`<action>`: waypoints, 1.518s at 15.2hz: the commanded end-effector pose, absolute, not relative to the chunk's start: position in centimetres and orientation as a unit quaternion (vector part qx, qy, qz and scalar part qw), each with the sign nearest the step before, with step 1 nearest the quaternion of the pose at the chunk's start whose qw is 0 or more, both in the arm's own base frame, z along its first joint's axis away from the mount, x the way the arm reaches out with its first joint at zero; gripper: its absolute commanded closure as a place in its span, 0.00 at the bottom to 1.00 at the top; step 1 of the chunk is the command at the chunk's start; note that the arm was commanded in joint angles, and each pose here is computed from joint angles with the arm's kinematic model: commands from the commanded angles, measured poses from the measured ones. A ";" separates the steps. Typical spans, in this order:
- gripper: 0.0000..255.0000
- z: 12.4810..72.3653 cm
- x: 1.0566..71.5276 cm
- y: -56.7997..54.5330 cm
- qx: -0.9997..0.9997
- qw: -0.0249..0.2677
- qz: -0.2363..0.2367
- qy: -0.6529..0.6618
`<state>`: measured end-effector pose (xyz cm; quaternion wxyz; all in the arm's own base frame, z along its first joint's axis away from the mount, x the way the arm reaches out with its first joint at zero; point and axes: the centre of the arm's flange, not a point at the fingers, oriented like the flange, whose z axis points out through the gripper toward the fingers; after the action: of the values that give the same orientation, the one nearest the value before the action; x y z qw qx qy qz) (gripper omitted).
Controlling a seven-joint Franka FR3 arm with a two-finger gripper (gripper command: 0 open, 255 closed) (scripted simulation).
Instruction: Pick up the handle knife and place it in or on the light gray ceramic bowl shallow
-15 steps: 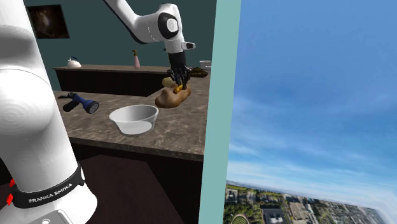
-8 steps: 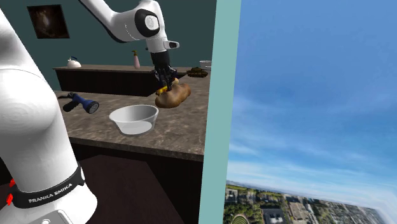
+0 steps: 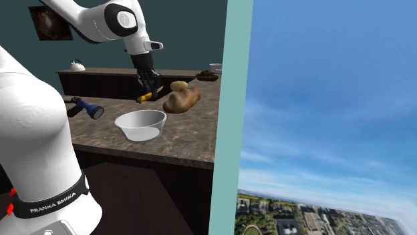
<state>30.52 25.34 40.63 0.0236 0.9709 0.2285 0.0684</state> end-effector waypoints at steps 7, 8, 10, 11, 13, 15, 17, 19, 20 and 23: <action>1.00 38.7 24.7 25.4 0.971 0.023 0.068 0.228; 1.00 38.2 24.7 25.4 0.971 0.023 0.068 0.228; 1.00 37.2 24.7 25.4 0.971 0.023 0.068 0.228; 1.00 36.6 24.7 25.4 0.971 0.023 0.068 0.228; 1.00 35.6 24.7 25.4 0.971 0.023 0.068 0.228; 1.00 34.5 24.7 25.4 0.971 0.023 0.068 0.228; 1.00 33.2 24.7 25.4 0.971 0.023 0.068 0.228; 1.00 33.2 24.7 25.4 0.971 0.023 0.068 0.228; 1.00 33.2 24.7 25.4 0.971 0.023 0.068 0.228; 1.00 33.2 24.7 25.4 0.971 0.023 0.068 0.228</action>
<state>24.71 25.43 33.17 0.0234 0.9710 0.2278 0.0683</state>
